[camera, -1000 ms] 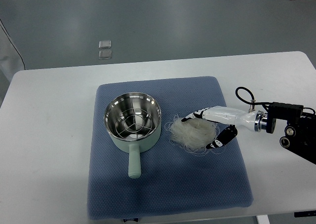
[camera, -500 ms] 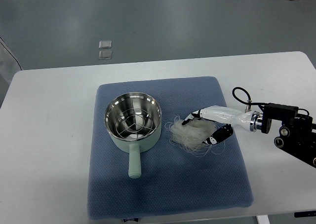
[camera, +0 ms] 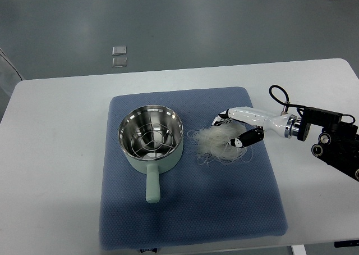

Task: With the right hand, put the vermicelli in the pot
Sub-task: 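Close the right hand fingers around the vermicelli bundle, then lift the vermicelli with the right hand and carry it over the pot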

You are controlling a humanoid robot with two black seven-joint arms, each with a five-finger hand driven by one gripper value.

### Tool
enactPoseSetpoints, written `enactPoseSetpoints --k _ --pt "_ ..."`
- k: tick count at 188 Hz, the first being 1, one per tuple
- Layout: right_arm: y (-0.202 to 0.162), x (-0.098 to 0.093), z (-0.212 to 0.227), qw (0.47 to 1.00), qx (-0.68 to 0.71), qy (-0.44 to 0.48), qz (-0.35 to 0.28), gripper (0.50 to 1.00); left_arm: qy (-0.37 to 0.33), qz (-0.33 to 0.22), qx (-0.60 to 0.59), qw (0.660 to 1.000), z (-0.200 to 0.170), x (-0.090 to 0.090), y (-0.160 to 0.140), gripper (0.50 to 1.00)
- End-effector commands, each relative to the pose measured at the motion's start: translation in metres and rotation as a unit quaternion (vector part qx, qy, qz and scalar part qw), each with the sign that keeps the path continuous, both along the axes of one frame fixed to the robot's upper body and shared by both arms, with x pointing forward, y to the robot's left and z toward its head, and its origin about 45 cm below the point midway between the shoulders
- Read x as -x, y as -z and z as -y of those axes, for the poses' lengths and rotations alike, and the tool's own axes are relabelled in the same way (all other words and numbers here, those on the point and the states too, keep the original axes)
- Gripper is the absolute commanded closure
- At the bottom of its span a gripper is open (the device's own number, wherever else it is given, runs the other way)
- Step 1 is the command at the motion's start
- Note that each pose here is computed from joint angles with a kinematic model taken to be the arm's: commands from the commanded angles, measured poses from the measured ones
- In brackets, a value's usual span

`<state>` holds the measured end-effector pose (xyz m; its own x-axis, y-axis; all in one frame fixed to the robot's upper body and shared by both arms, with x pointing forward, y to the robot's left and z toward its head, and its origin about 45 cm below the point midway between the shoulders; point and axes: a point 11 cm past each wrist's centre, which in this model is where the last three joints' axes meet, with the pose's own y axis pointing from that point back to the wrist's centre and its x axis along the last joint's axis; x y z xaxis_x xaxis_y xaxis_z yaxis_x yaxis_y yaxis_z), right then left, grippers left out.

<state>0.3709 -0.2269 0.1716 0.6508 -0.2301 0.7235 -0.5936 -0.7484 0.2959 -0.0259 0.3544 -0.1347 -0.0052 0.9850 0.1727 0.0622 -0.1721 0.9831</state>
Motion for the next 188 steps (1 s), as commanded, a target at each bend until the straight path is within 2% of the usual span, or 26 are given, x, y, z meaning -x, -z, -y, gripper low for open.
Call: enactPoseSetpoints --k 1,44,89,123,188 --pt "-0.003 -0.002 0.001 1.000 -0.011 0.008 -0.002 0.969 0.000 0.001 0.000 1.000 0.000 0.000 0.000 0.500" --pt "-0.004 -0.004 0.003 1.000 -0.014 0.012 -0.001 0.967 0.000 0.000 0.000 1.000 0.000 0.000 0.000 0.500" --pt "-0.026 -0.020 0.010 0.999 -0.028 0.034 0.014 0.965 0.000 0.000 0.000 1.000 0.000 0.000 0.000 0.500" --pt "-0.032 -0.023 0.012 0.998 -0.042 0.045 0.012 0.965 0.000 0.000 0.000 1.000 0.000 0.000 0.000 0.500" --pt "-0.069 -0.049 0.015 0.997 -0.046 0.053 0.043 0.963 0.001 0.000 0.000 1.000 0.000 0.000 0.000 0.500"
